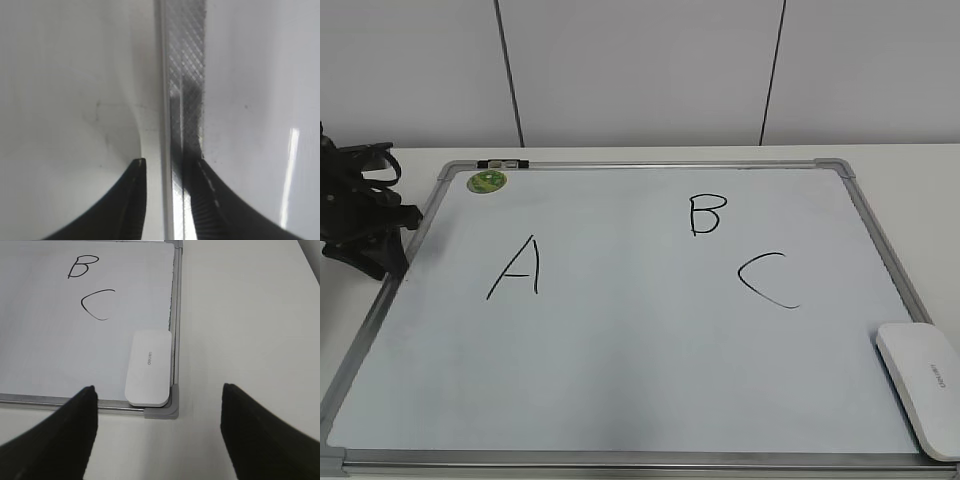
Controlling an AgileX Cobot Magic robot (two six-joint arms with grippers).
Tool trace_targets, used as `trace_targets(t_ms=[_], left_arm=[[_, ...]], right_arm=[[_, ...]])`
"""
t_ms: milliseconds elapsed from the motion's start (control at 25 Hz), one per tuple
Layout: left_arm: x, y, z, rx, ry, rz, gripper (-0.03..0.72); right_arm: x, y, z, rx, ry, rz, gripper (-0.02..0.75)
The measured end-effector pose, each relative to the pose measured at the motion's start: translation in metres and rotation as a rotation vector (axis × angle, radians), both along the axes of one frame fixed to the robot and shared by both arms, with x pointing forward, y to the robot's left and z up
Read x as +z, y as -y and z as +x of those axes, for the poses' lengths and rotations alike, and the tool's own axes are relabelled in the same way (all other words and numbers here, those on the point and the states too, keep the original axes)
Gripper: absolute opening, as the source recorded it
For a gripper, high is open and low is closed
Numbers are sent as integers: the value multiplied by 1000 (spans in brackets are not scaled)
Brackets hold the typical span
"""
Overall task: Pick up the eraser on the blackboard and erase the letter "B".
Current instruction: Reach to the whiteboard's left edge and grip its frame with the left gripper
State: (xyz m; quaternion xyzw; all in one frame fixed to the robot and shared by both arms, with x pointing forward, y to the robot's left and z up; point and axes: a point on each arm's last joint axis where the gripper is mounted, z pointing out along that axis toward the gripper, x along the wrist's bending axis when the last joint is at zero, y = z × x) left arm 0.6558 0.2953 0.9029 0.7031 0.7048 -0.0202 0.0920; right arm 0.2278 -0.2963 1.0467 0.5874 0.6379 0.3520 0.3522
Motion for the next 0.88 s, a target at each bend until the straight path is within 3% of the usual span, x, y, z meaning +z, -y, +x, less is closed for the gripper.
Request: trace_targets(t_ms=[120, 320, 600, 760, 880], left_arm=[[0, 0, 0, 1, -1, -2, 154], [0, 1, 0, 6, 0, -10, 20], [0, 1, 0, 8, -3, -14, 11], [0, 1, 0, 8, -3, -14, 11], [0, 1, 0, 8, -3, -14, 11]], right_arm=[[0, 0, 0, 0, 0, 0, 586], [0, 0, 0, 0, 0, 0, 586], [3, -1, -1, 5, 15, 8, 586], [31, -2, -4, 15, 117, 17, 586], [55, -2, 12, 30, 18, -4, 586]])
